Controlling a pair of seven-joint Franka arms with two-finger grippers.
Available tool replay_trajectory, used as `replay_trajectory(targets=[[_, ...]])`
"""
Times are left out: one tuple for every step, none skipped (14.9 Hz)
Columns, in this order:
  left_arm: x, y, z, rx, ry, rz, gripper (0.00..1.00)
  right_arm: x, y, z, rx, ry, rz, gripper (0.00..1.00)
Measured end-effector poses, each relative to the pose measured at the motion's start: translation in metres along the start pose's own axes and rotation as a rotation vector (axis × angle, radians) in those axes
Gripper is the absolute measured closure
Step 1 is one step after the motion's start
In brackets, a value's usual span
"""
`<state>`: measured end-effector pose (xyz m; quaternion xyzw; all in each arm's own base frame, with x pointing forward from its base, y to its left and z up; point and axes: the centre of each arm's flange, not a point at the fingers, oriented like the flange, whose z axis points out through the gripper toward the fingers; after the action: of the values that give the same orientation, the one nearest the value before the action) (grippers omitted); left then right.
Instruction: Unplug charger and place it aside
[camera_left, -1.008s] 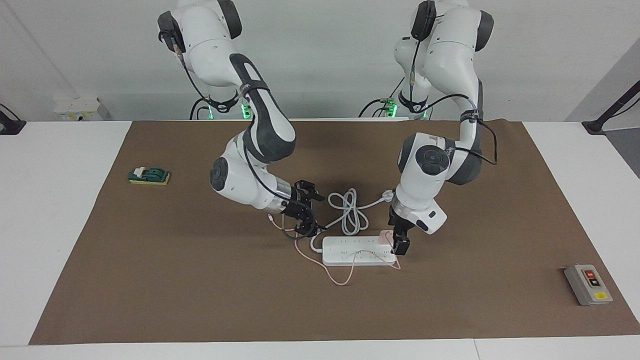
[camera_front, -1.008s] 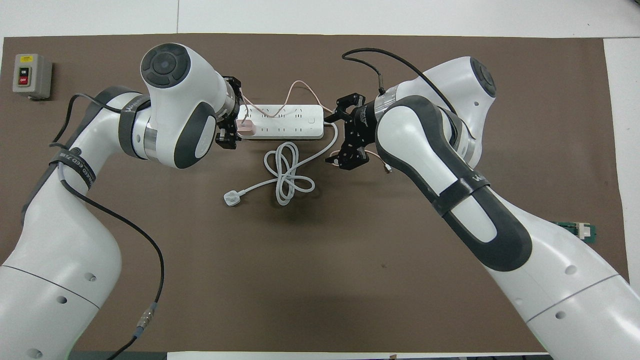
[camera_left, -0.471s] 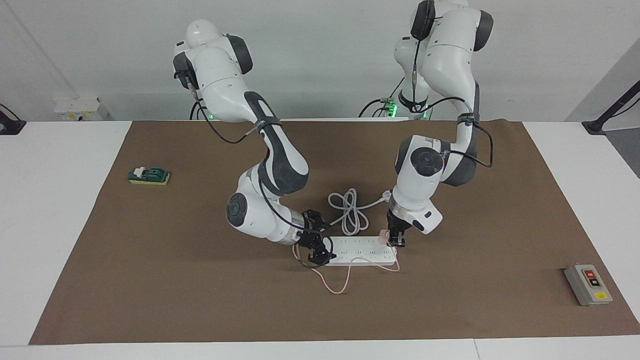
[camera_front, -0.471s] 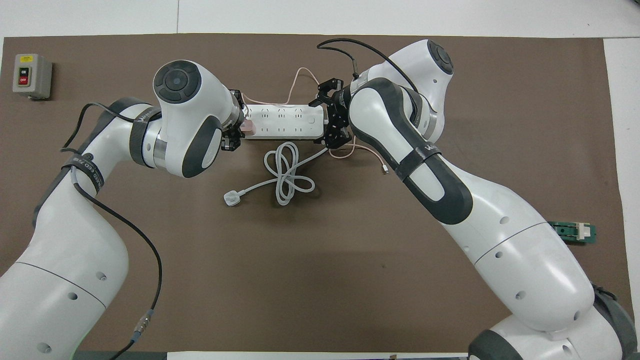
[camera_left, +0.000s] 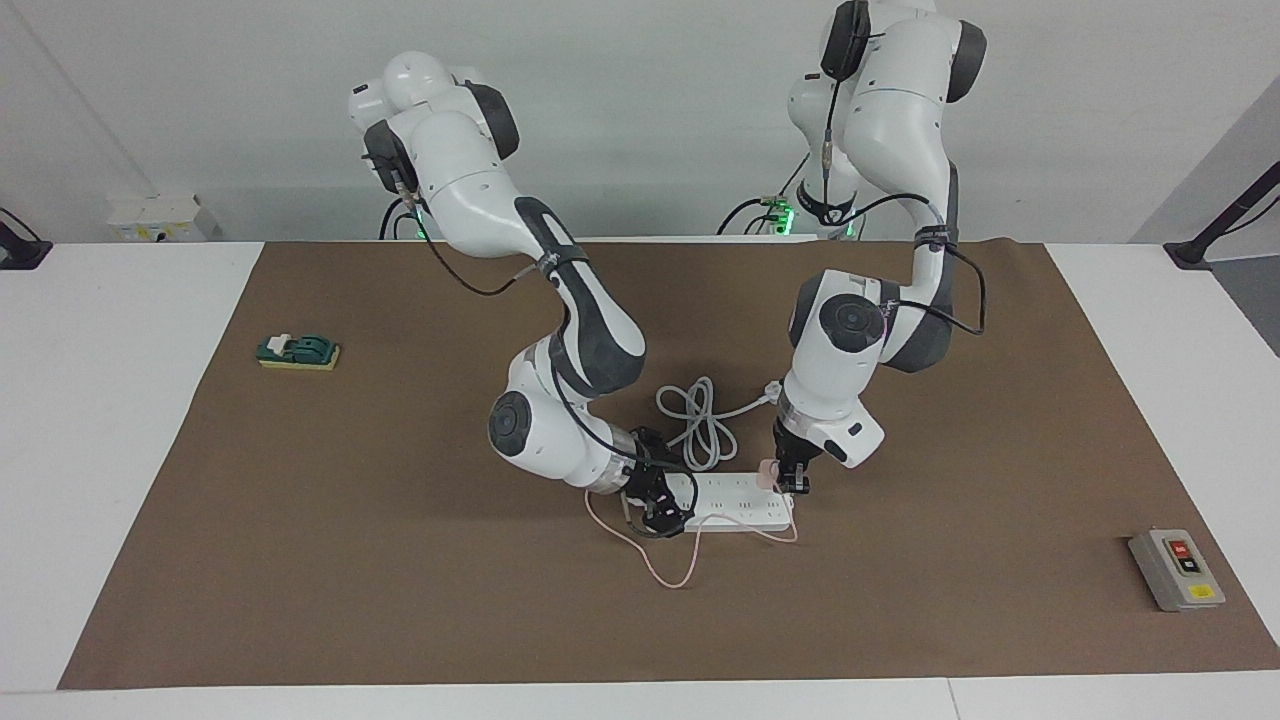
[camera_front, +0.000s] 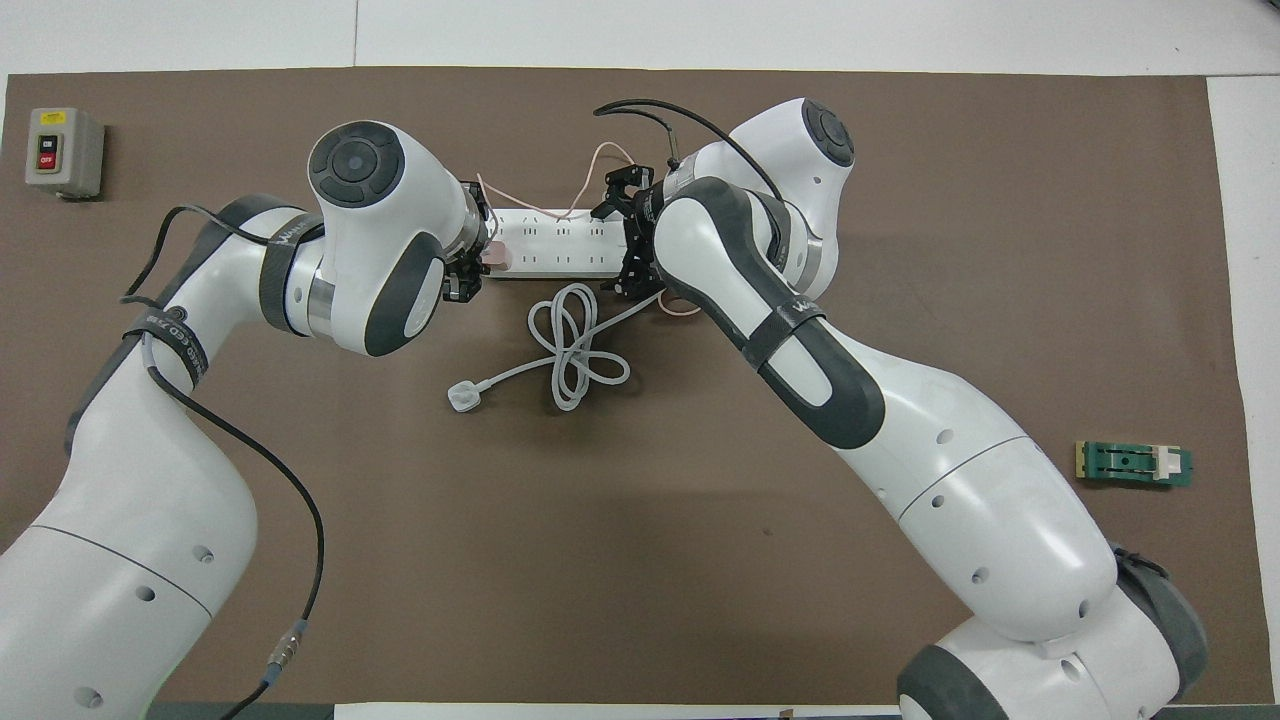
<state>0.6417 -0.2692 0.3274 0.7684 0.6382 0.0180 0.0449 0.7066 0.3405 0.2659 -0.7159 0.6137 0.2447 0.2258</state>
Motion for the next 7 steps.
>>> replay_trajectory(targets=[[-0.001,0.0,-0.001,0.002,0.006,0.006,0.71,0.002,-0.001,-0.002,0.003,0.001,-0.005,0.0],[-0.002,0.001,-0.002,0.006,0.013,0.011,0.71,0.003,-0.004,-0.005,0.009,0.003,-0.011,0.0],[-0.003,0.002,-0.004,0.013,0.019,0.013,0.71,0.004,-0.006,-0.006,0.012,0.007,-0.015,0.0],[-0.004,0.004,-0.008,0.02,0.022,0.014,0.71,0.006,-0.008,-0.007,0.014,0.011,-0.021,0.0],[-0.004,0.006,-0.016,0.026,0.025,0.013,0.71,0.008,-0.009,-0.006,0.013,0.012,-0.027,0.0],[-0.003,0.007,-0.026,0.03,0.033,0.014,0.71,0.009,-0.009,-0.005,0.011,0.012,-0.032,0.0],[0.001,0.009,-0.036,0.031,0.042,0.011,0.71,0.009,-0.009,-0.004,0.01,0.012,-0.038,0.0]])
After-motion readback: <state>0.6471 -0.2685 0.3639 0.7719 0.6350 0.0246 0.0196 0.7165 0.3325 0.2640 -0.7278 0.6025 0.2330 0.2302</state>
